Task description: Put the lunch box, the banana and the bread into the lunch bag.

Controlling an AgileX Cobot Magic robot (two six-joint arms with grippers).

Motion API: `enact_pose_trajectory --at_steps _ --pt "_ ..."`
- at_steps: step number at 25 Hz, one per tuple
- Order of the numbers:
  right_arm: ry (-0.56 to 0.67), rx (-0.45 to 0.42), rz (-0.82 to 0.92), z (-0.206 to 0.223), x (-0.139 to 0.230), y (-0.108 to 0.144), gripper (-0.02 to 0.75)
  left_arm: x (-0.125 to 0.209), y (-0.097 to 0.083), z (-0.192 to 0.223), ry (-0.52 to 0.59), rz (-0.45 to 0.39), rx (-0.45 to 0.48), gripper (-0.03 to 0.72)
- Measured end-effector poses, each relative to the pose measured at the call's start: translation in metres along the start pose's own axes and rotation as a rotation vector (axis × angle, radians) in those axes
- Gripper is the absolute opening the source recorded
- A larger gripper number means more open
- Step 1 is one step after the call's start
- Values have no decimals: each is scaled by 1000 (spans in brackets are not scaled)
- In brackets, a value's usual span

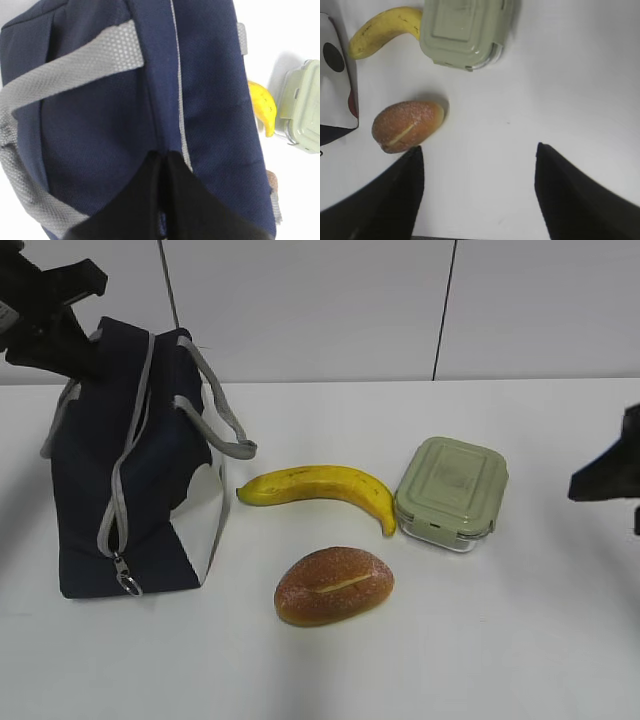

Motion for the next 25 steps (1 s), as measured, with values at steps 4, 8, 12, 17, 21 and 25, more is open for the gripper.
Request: enact_pose_trajectory --at_steps 4,8,12,17,21,25 --pt "17 -70 -32 24 -32 5 511 0 0 0 0 3 0 1" --pt "25 -145 -79 48 -48 8 511 0 0 0 0 3 0 1" --pt "46 -186 -56 72 -49 -7 511 0 0 0 -1 14 0 1" --pt "21 -238 3 98 -54 -34 511 0 0 0 -1 29 0 1" --pt "7 -301 70 120 -54 -50 512 0 0 0 -3 32 1 1" --pt "25 -357 71 142 -51 -55 513 -1 -1 0 -6 30 5 1"
Point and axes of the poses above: a point on each arm's last joint axis where the gripper is mounted, z pointing out along that axis toward the gripper, y along the wrist's bending axis when the last joint is at zero, x = y × z, the point moved 9 cm from there along z, pointing out along that axis toward the gripper, and after that the axes turned 15 degrees about -z, right-handed, at the moved point
